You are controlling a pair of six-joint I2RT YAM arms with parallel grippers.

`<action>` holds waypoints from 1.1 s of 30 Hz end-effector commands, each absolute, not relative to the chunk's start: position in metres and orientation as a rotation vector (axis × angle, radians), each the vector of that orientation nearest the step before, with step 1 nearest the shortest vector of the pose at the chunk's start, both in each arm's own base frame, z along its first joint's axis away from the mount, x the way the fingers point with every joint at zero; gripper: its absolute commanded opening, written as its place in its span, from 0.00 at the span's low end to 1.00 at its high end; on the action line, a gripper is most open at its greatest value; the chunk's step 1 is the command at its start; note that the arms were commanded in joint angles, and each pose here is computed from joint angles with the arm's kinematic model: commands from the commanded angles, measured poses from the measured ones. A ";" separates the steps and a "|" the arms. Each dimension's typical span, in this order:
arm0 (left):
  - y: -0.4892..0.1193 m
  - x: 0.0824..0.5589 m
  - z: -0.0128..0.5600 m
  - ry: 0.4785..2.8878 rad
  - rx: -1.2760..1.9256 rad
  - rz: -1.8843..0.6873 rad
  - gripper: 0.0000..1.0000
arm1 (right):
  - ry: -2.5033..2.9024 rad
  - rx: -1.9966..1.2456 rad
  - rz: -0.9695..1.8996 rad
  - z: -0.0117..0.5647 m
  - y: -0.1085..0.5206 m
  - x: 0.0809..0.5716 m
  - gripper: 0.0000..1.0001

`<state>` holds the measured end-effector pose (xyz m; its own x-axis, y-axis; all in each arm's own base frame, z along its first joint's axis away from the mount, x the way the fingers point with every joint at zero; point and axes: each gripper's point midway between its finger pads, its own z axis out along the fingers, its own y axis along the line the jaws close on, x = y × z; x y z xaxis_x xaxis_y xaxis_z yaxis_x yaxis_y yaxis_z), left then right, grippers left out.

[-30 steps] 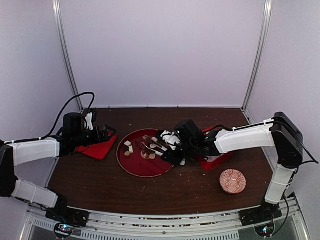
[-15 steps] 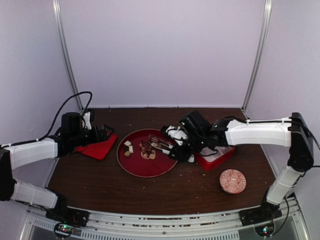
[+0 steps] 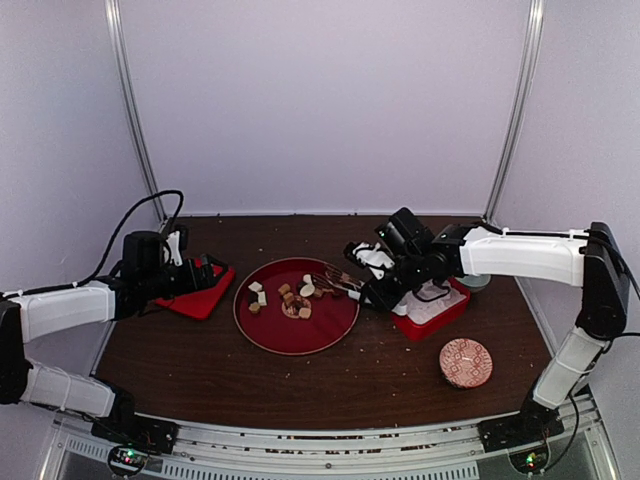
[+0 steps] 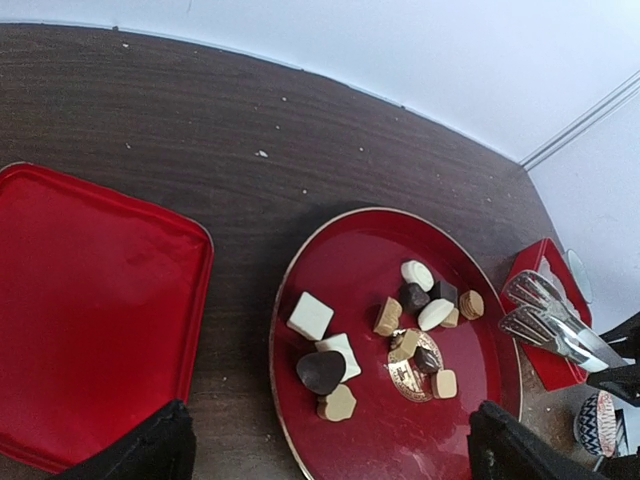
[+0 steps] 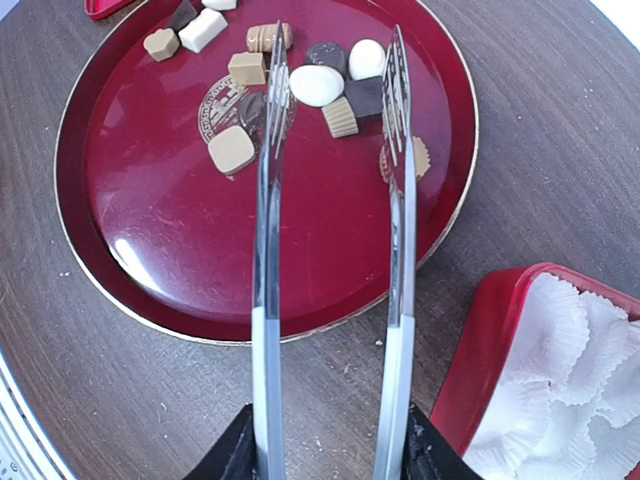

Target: Pack the chocolate

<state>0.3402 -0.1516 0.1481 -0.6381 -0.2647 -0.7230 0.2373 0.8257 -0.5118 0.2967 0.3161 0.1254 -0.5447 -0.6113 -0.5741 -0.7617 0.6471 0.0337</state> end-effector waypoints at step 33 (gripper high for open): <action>-0.152 0.328 0.166 2.151 -0.008 -0.754 0.98 | 2.327 -1.009 0.473 0.159 0.312 0.288 0.37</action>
<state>0.3304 -0.1457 0.1526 -0.6770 -0.2544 -0.6906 0.1952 0.8427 -0.5018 0.2840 0.3119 0.1287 -0.5990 -0.5827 -0.5493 -0.7465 0.6546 0.1195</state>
